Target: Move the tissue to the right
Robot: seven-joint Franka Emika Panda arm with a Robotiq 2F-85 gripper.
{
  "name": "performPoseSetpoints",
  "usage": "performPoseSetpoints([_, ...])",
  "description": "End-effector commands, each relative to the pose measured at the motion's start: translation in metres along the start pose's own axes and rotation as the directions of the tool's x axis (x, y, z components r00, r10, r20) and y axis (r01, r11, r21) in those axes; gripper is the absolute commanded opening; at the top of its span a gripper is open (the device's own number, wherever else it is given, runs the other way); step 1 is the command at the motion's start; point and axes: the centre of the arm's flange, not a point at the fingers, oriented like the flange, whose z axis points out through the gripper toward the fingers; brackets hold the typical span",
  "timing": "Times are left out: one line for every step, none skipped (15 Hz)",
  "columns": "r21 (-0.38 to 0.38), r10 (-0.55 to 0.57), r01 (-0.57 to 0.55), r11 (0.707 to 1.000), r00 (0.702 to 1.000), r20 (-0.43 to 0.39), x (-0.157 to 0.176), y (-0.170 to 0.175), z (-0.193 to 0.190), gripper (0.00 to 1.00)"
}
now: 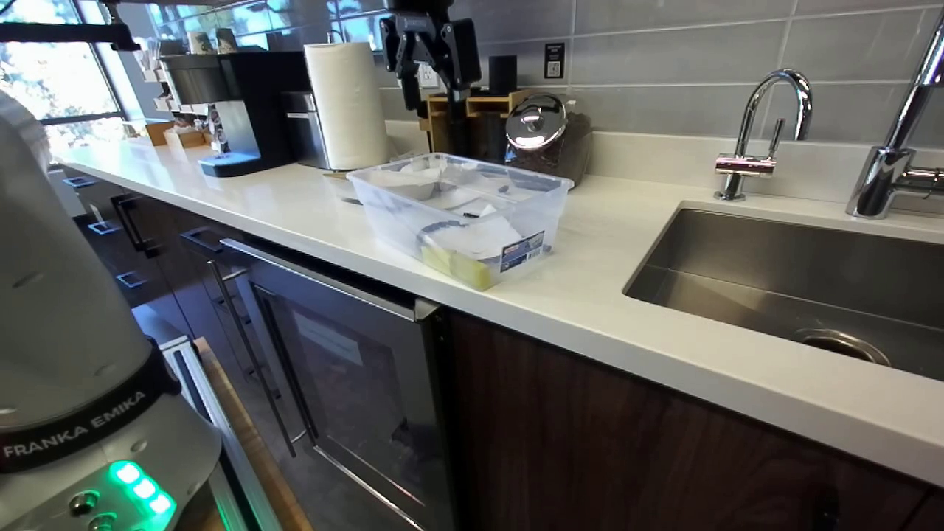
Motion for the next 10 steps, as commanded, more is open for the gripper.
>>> performPoseSetpoints([-0.016,-0.053,0.053,0.998,0.998,-0.04,0.05,-0.044,0.019,1.0])
performPoseSetpoints([-0.029,-0.063,0.062,0.998,0.997,-0.052,0.062,-0.056,0.025,1.0])
performPoseSetpoints([-0.035,-0.068,0.066,0.997,0.996,-0.055,0.071,-0.068,0.031,1.0])
performPoseSetpoints([-0.047,-0.058,0.055,0.997,0.997,-0.054,0.084,-0.079,0.038,1.0])
performPoseSetpoints([-0.06,-0.035,0.032,0.998,0.998,-0.049,0.095,-0.09,0.045,1.0])
performPoseSetpoints([-0.072,-0.028,0.025,0.997,0.998,-0.048,0.104,-0.099,0.054,1.0])
performPoseSetpoints([-0.092,-0.012,0.007,0.996,0.999,-0.051,0.114,-0.108,0.062,1.0])
performPoseSetpoints([-0.094,0.013,-0.017,0.995,0.999,-0.046,0.123,-0.117,0.071,1.0])
performPoseSetpoints([-0.114,0.032,-0.038,0.993,0.998,-0.06,0.133,-0.124,0.08,1.0])
performPoseSetpoints([-0.123,0.045,-0.052,0.991,0.997,-0.055,0.14,-0.13,0.086,1.0])
